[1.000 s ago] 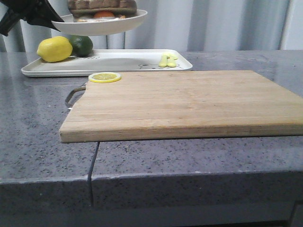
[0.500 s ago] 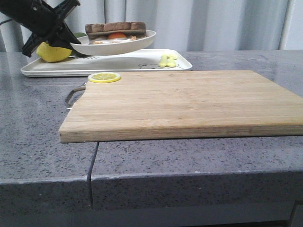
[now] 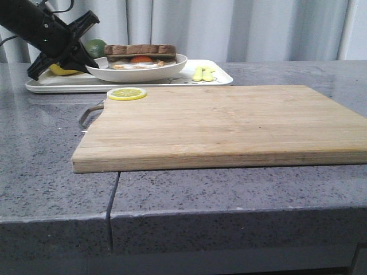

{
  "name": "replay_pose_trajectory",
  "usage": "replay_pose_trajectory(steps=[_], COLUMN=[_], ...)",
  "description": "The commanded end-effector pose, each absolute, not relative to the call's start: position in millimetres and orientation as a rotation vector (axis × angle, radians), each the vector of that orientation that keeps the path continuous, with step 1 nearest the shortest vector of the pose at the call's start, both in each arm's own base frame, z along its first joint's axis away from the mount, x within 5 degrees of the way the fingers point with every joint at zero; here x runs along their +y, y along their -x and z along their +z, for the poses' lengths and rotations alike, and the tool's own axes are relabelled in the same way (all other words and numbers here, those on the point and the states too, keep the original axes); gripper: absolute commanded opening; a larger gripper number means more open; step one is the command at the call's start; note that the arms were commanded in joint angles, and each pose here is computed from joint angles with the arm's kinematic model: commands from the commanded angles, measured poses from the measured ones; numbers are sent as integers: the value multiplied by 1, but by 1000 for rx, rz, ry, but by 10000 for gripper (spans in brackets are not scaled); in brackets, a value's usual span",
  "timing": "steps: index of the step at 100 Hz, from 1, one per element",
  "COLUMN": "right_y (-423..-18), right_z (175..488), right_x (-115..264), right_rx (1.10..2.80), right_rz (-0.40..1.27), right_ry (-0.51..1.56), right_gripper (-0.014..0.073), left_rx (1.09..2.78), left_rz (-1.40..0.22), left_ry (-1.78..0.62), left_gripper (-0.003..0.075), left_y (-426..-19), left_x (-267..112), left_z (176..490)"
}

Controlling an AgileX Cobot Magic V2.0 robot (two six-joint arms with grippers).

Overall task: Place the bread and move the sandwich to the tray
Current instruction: 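Lower the plate onto the white tray beside the lemons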

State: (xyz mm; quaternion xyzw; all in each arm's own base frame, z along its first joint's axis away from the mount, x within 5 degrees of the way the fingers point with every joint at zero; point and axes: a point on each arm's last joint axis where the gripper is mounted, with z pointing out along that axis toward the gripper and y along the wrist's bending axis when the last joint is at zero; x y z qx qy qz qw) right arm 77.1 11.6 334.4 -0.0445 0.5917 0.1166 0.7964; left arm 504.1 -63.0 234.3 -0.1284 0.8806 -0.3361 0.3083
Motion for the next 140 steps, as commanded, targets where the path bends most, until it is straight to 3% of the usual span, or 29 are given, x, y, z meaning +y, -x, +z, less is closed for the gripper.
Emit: replay_pose_trajectory(steps=[1, 82, 94, 118, 140], right_y=[-76, -76, -76, -76, -76], right_z=[344, 344, 344, 344, 344], right_x=[9, 9, 9, 9, 9], right_rx=[1233, 1233, 1233, 1233, 1232], right_rz=[214, 215, 215, 215, 210], right_ry=[95, 94, 94, 94, 87], right_gripper=[269, 269, 269, 269, 269], left_rx=[2176, 2188, 2188, 2185, 2189], left_rz=[-947, -900, -900, -898, -867], left_ry=[355, 326, 326, 328, 312], left_gripper=[-20, -12, 50, 281, 308], left_y=[-500, -500, -500, -500, -499], left_x=[-66, -67, -67, -67, -63], left_z=[286, 284, 284, 285, 286])
